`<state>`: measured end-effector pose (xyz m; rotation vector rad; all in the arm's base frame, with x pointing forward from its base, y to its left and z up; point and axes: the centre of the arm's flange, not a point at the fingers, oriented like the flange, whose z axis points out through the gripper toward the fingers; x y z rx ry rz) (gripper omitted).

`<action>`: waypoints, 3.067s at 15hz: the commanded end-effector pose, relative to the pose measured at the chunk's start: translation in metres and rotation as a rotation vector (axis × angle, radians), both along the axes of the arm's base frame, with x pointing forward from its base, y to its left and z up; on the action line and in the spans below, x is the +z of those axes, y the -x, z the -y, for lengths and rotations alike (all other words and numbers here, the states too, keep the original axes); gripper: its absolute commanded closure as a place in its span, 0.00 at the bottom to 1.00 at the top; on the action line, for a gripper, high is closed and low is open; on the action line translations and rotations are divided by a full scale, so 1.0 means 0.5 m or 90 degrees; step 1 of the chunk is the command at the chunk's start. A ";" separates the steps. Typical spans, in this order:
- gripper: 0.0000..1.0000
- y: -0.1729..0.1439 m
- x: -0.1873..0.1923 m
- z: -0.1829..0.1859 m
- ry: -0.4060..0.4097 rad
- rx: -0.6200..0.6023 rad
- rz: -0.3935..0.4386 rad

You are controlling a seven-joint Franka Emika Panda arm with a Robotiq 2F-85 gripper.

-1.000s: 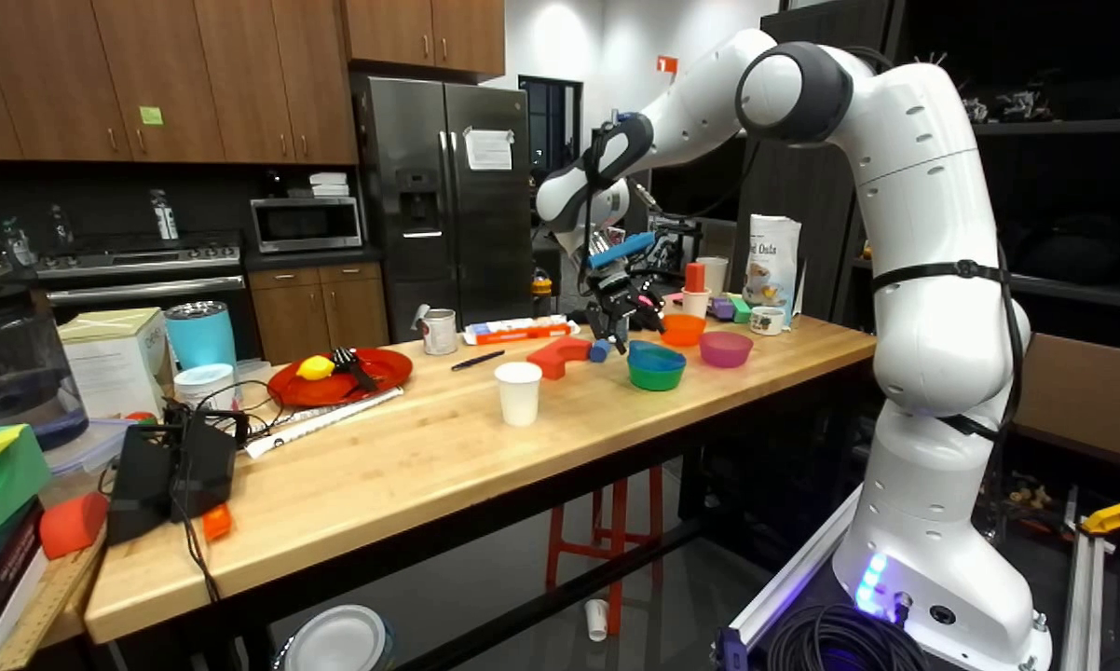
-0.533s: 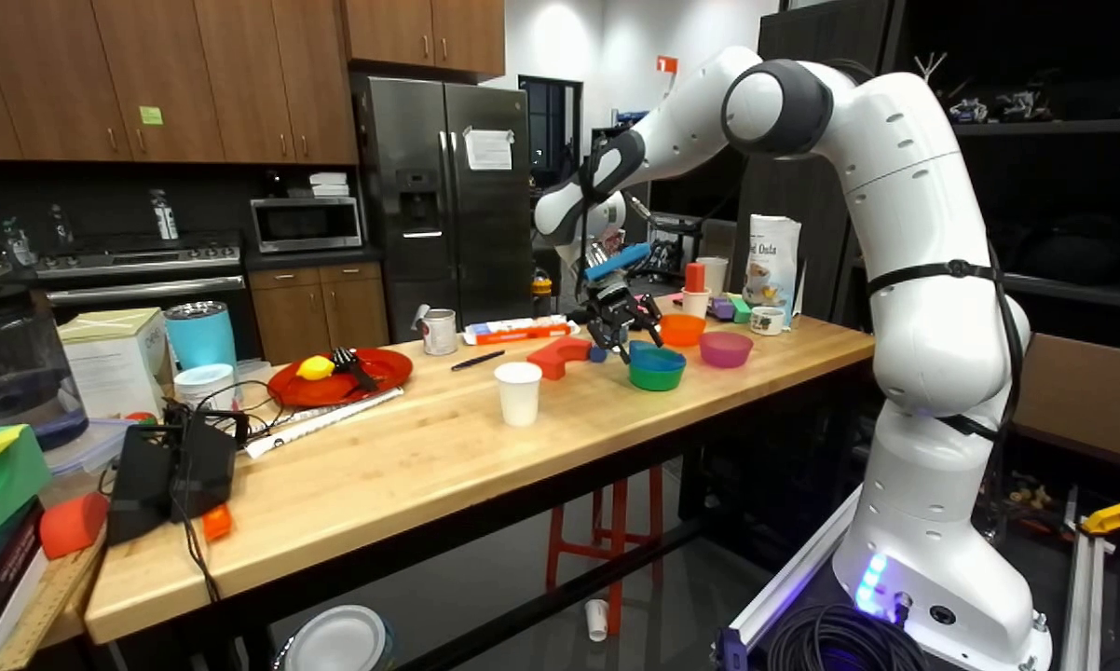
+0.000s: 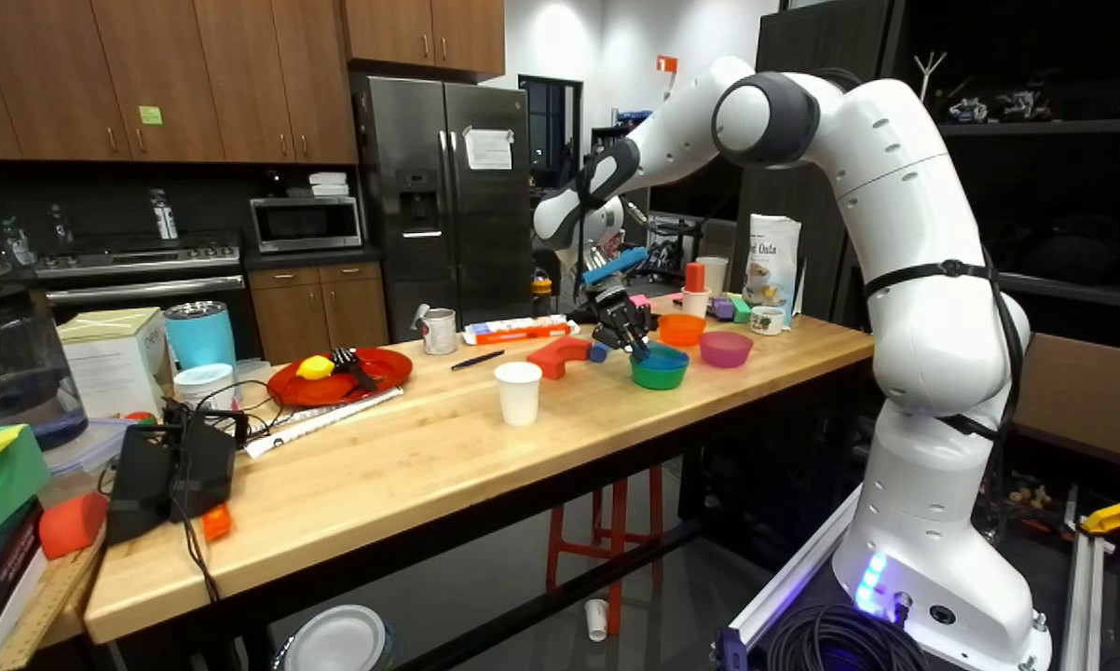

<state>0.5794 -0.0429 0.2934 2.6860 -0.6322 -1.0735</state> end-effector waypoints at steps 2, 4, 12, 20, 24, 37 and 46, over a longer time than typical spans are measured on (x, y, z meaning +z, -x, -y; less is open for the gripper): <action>1.00 -0.014 0.002 0.004 0.004 -0.014 -0.002; 0.99 -0.015 0.009 0.002 0.018 -0.011 -0.009; 0.67 -0.018 -0.002 0.002 0.012 -0.004 -0.044; 0.11 -0.012 -0.037 0.001 0.009 -0.013 -0.061; 0.27 -0.004 -0.026 0.009 0.015 -0.024 -0.056; 1.00 -0.004 0.017 0.017 0.046 -0.038 -0.068; 0.99 0.003 0.043 0.030 0.070 -0.058 -0.085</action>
